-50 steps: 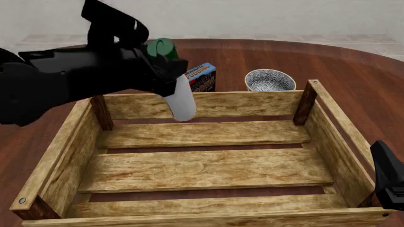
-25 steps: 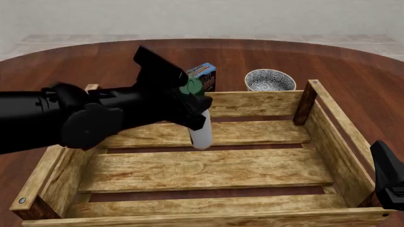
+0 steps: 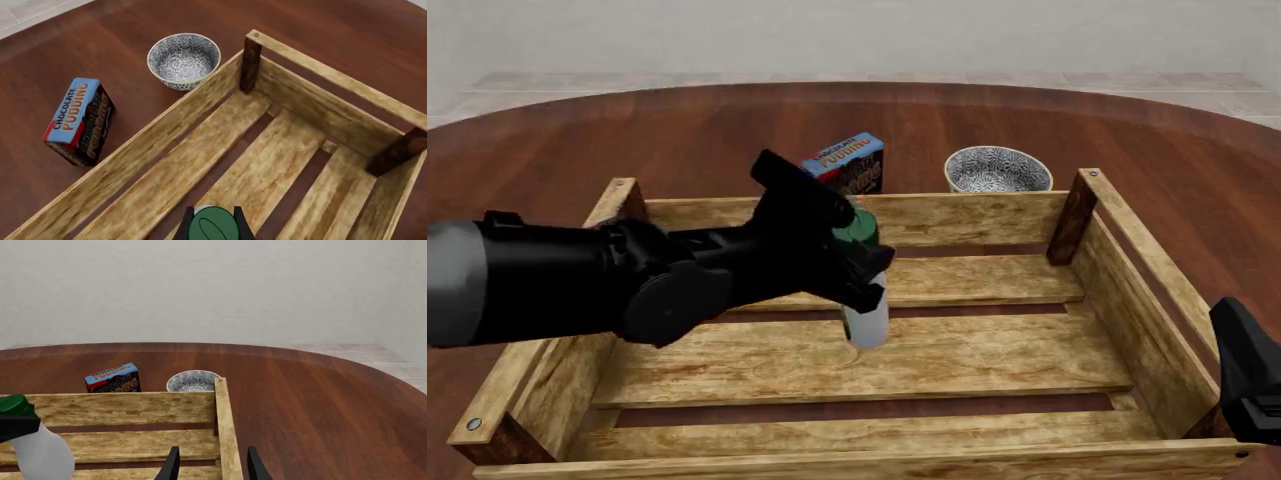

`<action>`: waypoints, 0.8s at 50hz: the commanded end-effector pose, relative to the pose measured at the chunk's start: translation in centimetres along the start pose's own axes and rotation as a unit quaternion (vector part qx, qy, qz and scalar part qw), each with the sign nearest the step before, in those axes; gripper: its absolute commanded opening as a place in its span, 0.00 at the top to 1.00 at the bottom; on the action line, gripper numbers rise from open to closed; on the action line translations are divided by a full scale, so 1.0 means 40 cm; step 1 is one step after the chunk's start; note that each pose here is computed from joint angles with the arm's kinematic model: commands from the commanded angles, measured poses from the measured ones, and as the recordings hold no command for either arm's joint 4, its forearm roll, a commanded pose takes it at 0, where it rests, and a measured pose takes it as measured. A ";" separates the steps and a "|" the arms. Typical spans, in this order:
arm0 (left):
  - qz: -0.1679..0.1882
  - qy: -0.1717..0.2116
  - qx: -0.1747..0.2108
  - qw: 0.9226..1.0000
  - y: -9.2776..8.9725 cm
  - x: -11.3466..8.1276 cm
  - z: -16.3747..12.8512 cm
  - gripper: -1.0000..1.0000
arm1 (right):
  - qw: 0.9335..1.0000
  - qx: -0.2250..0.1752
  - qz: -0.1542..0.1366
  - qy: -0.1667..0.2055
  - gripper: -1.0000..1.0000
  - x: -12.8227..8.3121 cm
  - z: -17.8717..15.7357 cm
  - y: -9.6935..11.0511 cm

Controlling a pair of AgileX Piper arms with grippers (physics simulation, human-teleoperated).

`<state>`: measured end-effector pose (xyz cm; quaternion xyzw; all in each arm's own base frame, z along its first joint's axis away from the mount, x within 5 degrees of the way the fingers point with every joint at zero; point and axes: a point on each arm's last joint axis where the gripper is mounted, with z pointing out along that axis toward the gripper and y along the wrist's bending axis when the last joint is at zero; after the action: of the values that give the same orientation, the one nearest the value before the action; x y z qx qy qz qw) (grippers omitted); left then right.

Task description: Pick up the salad dressing and put it in the tray.

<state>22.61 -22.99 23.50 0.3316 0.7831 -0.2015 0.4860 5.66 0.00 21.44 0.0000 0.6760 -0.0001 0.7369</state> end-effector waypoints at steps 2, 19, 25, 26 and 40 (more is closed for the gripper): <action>-0.001 0.010 0.002 1.000 -0.003 0.029 0.036 1.00 | 1.000 0.000 0.000 0.000 0.00 0.000 0.000 0.000; -0.014 0.027 0.008 0.999 -0.015 0.071 0.076 1.00 | 1.000 0.000 0.000 0.000 0.00 0.000 0.000 0.000; -0.015 0.026 0.008 1.000 -0.016 0.069 0.070 1.00 | 1.000 0.000 0.000 0.000 0.00 0.000 0.000 0.000; -0.015 0.026 0.008 1.000 -0.016 0.069 0.070 1.00 | 1.000 0.000 0.000 0.000 0.00 0.000 0.000 0.000; -0.020 0.040 0.005 0.999 -0.011 0.100 0.091 1.00 | 1.000 0.000 0.000 0.000 0.00 0.000 0.000 0.000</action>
<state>23.10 -24.24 19.15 0.3230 0.8052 -0.2065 0.4524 5.66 0.00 21.44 0.0000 0.6761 -0.0001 0.7368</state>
